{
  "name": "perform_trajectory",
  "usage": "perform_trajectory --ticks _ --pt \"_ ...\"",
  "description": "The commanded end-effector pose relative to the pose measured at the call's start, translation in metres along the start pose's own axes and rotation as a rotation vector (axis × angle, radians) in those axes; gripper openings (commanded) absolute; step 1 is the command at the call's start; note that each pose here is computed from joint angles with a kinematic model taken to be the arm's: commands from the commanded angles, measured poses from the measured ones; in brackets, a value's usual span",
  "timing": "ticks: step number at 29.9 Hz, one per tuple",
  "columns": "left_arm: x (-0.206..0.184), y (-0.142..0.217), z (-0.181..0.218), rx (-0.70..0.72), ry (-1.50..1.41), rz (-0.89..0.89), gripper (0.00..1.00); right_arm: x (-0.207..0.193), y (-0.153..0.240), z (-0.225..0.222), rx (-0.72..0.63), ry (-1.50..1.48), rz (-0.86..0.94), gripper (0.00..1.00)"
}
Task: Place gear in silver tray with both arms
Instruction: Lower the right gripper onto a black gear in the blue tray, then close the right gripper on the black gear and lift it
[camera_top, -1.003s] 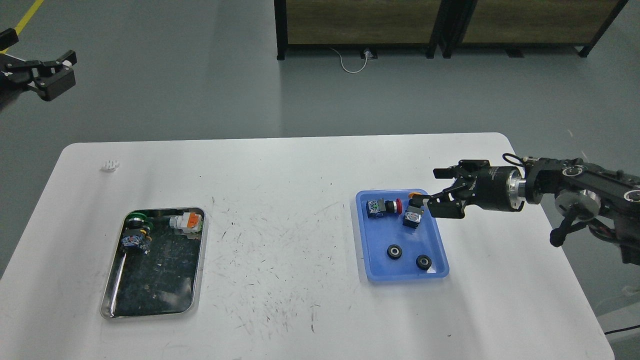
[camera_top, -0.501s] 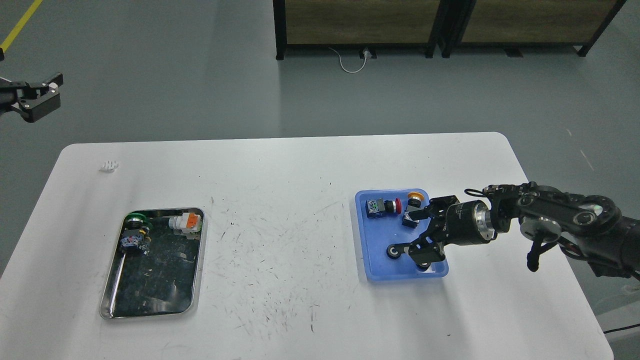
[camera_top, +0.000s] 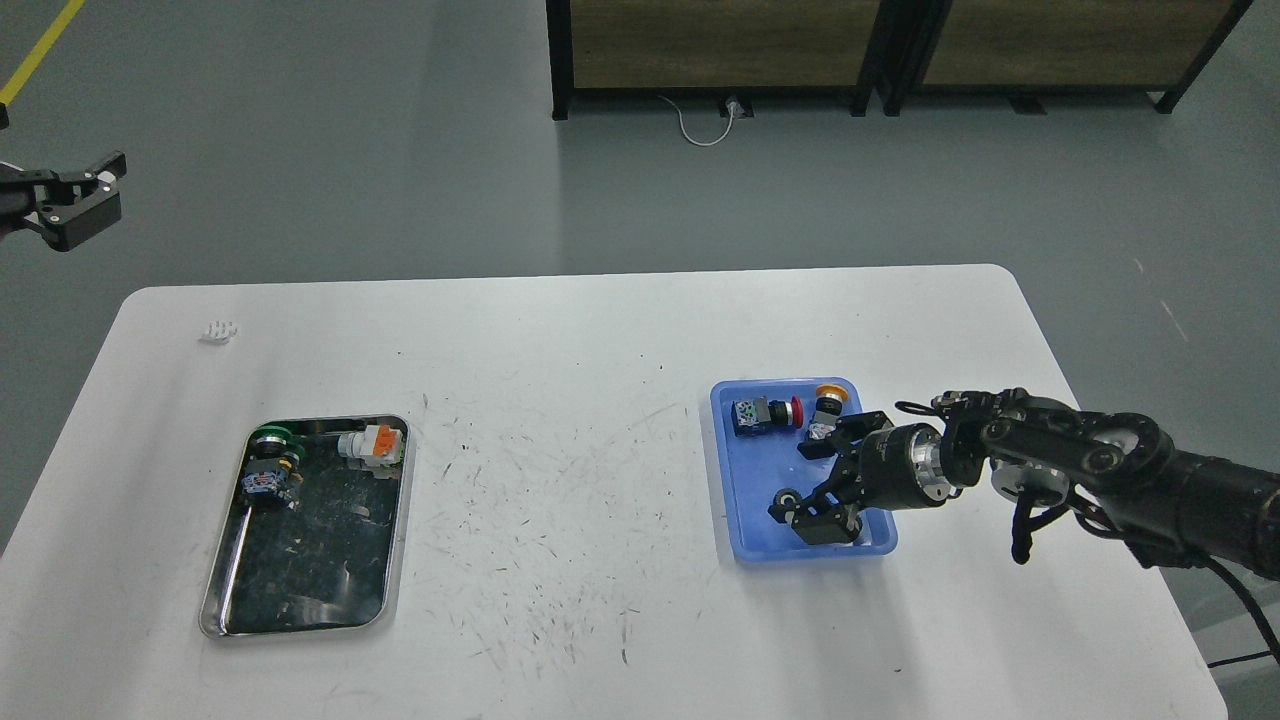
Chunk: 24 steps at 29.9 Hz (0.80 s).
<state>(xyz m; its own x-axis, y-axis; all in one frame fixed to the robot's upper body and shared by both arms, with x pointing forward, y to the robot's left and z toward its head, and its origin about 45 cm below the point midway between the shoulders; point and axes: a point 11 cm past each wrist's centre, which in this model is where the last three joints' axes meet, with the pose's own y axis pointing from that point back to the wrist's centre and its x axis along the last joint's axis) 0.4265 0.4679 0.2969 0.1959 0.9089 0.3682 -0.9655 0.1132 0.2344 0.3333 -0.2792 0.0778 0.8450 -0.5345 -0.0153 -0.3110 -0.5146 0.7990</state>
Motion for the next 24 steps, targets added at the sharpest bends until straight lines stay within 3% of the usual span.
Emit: perform_trajectory --ticks 1,12,24 --pt "0.0004 0.0008 -0.0015 0.002 0.0 0.001 0.98 -0.0004 -0.0041 0.0018 -0.013 0.018 0.006 0.89" --pt "0.0044 0.0029 -0.0021 0.004 -0.003 0.011 0.98 -0.0049 -0.0106 0.0055 -0.033 0.043 0.019 0.83" --pt "0.0083 0.0058 -0.0041 0.011 -0.007 0.019 0.98 -0.0067 -0.0105 0.0065 -0.048 0.045 0.002 0.66"
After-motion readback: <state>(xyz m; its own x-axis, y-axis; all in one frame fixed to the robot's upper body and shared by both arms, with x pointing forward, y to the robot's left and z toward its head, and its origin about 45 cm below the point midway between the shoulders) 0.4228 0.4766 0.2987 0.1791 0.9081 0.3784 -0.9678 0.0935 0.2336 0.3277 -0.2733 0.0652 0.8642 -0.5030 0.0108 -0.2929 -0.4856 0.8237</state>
